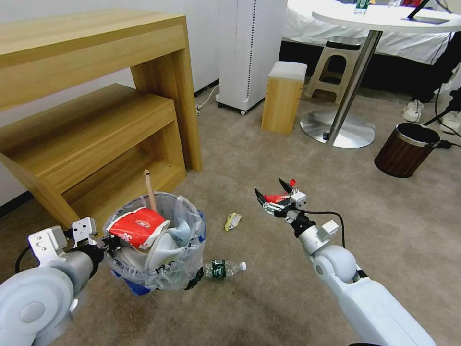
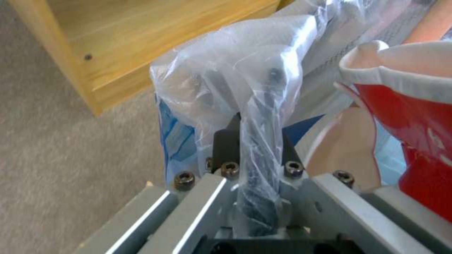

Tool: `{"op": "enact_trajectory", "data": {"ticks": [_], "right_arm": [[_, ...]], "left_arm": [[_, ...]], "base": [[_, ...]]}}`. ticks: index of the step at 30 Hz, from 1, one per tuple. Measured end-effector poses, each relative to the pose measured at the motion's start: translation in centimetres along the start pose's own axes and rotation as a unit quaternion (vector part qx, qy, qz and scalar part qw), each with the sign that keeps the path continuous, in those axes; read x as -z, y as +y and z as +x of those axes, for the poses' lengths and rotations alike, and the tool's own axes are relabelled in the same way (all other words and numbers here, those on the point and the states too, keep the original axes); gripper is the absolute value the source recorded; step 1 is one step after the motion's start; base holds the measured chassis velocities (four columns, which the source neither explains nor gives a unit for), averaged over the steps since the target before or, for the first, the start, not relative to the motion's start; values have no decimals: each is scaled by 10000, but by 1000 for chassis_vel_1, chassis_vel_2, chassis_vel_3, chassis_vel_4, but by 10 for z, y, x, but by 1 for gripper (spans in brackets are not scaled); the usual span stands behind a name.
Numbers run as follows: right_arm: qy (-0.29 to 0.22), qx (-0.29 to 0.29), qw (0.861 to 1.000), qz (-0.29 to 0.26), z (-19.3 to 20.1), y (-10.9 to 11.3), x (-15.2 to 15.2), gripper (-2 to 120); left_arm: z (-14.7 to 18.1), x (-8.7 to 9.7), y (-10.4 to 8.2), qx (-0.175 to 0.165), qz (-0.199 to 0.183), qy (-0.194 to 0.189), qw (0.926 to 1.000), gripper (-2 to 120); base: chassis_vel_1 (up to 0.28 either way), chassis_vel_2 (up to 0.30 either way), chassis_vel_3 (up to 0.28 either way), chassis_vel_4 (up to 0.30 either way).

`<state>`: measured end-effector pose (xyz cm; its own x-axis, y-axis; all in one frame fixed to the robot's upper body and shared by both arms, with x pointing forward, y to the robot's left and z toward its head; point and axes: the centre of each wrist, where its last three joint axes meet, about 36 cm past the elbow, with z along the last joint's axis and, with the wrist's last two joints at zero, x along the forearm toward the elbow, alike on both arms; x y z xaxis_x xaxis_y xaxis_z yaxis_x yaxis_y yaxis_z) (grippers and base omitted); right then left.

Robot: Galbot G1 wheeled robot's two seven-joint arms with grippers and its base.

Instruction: Pick up the trash bin and place the garbage on the floor into it.

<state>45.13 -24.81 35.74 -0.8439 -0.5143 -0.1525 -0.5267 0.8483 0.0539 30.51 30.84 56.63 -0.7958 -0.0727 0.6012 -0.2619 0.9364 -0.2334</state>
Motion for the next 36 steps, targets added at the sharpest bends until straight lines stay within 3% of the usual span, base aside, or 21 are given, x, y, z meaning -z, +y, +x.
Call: {"op": "enact_trajectory", "data": {"ticks": [8, 11, 16, 19, 20, 22, 23, 24, 26, 36], "right_arm": [[719, 146, 9970, 234, -2, 10, -22, 100], [1457, 386, 9869, 567, -4, 4, -26, 100], [2113, 562, 9719, 869, -11, 0, -34, 100], [3007, 1222, 9344, 1470, -15, -10, -45, 100], [3007, 1222, 9344, 1470, -15, -10, -45, 100], [3489, 2025, 9008, 1610, -17, -18, -54, 100], [3613, 2216, 8902, 1668, -17, -20, -56, 100], [3613, 2216, 8902, 1668, -17, -20, -56, 100], [3909, 2533, 8653, 1853, -22, -22, -64, 100], [4332, 3042, 8236, 2037, -39, -22, -82, 100]], "left_arm": [[2, 1, 1, 133, -158, -109, 9997, 1], [1, 3, 3, 246, -238, -152, 9993, 1], [2, 3, 5, 290, -238, -165, 9992, 1], [4, 4, 6, 311, -228, -190, 9991, 1], [4, 4, 6, 311, -228, -190, 9991, 1], [4, 4, 7, 332, -214, -205, 9990, 1], [4, 4, 7, 333, -207, -205, 9990, 1], [4, 4, 7, 333, -207, -205, 9990, 1], [5, 3, 7, 332, -172, -199, 9991, 1], [9, 2, 4, 281, -149, -222, 9992, 1]], "base": [[-74, 77, 74, -76], [0, 0, 0, 0], [0, 0, 0, 0], [0, 0, 0, 0], [0, 0, 0, 0], [0, 0, 0, 0], [0, 0, 0, 0], [0, 0, 0, 0], [0, 0, 0, 0], [0, 0, 0, 0]]}}
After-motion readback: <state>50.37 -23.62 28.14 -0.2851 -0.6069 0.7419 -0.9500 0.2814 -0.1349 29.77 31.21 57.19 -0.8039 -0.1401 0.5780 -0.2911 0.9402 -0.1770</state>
